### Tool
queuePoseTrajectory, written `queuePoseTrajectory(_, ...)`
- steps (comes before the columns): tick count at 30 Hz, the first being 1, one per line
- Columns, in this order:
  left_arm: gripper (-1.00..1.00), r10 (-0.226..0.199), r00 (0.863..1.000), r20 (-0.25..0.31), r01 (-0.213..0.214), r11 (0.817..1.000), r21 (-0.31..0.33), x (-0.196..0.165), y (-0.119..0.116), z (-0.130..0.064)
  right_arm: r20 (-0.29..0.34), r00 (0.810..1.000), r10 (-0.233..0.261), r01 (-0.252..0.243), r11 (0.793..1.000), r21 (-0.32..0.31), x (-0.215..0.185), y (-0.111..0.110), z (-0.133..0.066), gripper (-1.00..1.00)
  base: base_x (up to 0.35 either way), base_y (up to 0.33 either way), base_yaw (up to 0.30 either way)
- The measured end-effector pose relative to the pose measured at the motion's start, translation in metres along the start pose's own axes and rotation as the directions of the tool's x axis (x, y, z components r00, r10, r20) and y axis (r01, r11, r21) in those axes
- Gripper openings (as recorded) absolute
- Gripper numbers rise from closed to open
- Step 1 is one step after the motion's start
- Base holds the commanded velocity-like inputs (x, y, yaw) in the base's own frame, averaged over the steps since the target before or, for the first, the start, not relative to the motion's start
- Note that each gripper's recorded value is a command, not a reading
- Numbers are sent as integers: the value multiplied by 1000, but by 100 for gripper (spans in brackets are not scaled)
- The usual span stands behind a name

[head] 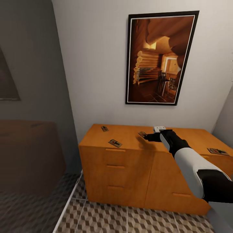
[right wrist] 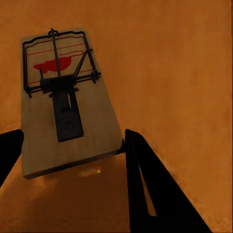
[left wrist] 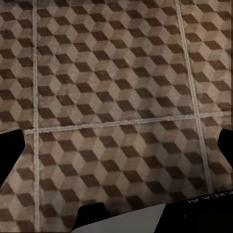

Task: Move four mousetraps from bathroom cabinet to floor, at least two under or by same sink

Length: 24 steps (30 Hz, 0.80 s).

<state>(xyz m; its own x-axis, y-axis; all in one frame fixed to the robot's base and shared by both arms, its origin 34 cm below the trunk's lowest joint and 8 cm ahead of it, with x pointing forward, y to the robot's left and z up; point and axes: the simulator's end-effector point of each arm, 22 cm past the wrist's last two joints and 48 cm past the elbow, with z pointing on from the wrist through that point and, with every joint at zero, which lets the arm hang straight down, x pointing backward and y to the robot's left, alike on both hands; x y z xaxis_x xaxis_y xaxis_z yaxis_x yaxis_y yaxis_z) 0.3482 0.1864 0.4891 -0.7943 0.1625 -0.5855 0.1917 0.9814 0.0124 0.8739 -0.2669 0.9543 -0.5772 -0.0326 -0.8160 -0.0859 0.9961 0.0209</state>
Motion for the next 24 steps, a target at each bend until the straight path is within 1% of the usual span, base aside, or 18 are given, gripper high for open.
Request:
queuePoseTrajectory(5,100,0,1000,0,0,1000,0,0,0,0,-6,1000,1,-1,1000,1,3,-1,1,-100,-328,4,0)
queuePoseTrajectory(9,100,0,1000,0,0,1000,0,0,0,0,-7,1000,1,-1,1000,2,4,-1,1,-100,-311,94,0)
queuePoseTrajectory(24,100,0,1000,0,0,1000,0,0,0,0,-9,1000,2,-2,1000,1,4,-1,1,-100,-269,182,0)
